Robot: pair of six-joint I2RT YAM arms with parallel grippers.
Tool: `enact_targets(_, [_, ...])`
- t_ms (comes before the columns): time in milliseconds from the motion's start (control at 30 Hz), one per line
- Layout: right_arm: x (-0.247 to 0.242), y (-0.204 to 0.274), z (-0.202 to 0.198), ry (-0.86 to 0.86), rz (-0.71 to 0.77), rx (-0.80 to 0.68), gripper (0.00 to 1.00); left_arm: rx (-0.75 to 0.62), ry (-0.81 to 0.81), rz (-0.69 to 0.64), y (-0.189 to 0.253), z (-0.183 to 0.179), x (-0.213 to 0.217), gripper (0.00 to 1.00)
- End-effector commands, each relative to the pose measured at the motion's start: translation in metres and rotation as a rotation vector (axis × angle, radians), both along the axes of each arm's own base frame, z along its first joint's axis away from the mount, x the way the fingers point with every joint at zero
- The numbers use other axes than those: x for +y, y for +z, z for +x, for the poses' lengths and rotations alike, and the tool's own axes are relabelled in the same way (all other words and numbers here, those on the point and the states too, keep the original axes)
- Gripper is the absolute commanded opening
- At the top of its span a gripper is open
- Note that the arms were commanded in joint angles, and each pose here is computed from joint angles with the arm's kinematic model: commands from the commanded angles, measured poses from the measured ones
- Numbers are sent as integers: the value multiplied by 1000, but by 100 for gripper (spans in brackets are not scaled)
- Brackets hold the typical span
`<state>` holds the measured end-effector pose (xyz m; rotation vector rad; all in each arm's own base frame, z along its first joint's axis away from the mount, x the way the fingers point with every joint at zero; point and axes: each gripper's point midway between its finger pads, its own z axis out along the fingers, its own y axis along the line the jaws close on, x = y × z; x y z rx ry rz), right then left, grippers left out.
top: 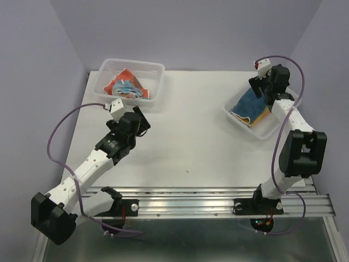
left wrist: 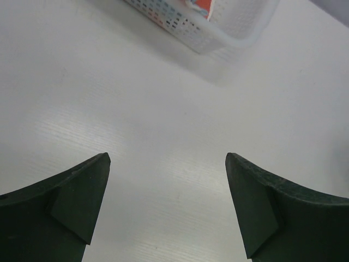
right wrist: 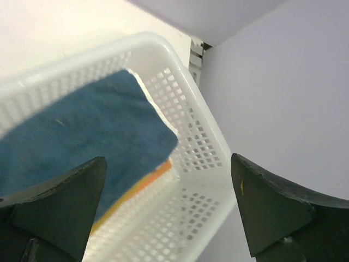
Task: Fold and stack the towels
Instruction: Neatly place the folded towel into the bin, then grab crumpled towel
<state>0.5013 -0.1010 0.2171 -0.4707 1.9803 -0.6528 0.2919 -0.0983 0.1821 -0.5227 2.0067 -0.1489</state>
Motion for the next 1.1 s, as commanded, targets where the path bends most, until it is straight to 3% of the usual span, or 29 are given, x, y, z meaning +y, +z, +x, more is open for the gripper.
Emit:
enact_targets(0, [25,124,2,-21,345,-392,100,-175,32,-15,69,37,9,99])
enact_targets(67, [42,144,-3,17,490,-451,100,-202,11,1,82,54,10,99])
enact_targets(200, [108,148,-28,170,936,-426,100,-218,31,18,103,94,31,99])
enact_targets(267, [139,140,-50,247,1006,-419,100,-202,-8,36,106,121,40,99])
enact_targets(400, [177,90,-75,141,1051,-334,100,-192,-50,58,115,170,47,99])
enact_targets(467, [192,62,-87,127,1067,-252,100,-101,-62,71,85,191,53,99])
enact_targets(500, [191,38,-93,77,1075,-213,100,-117,-49,77,99,203,56,99])
enact_targets(533, [190,26,-98,52,1071,-184,100,-17,-49,95,68,210,58,99])
enact_targets(667, [176,-10,-106,-69,1024,-127,100,90,-51,117,43,231,61,99])
enact_targets(1067, [180,-36,-107,-72,1010,-52,100,270,-48,186,-36,254,67,99])
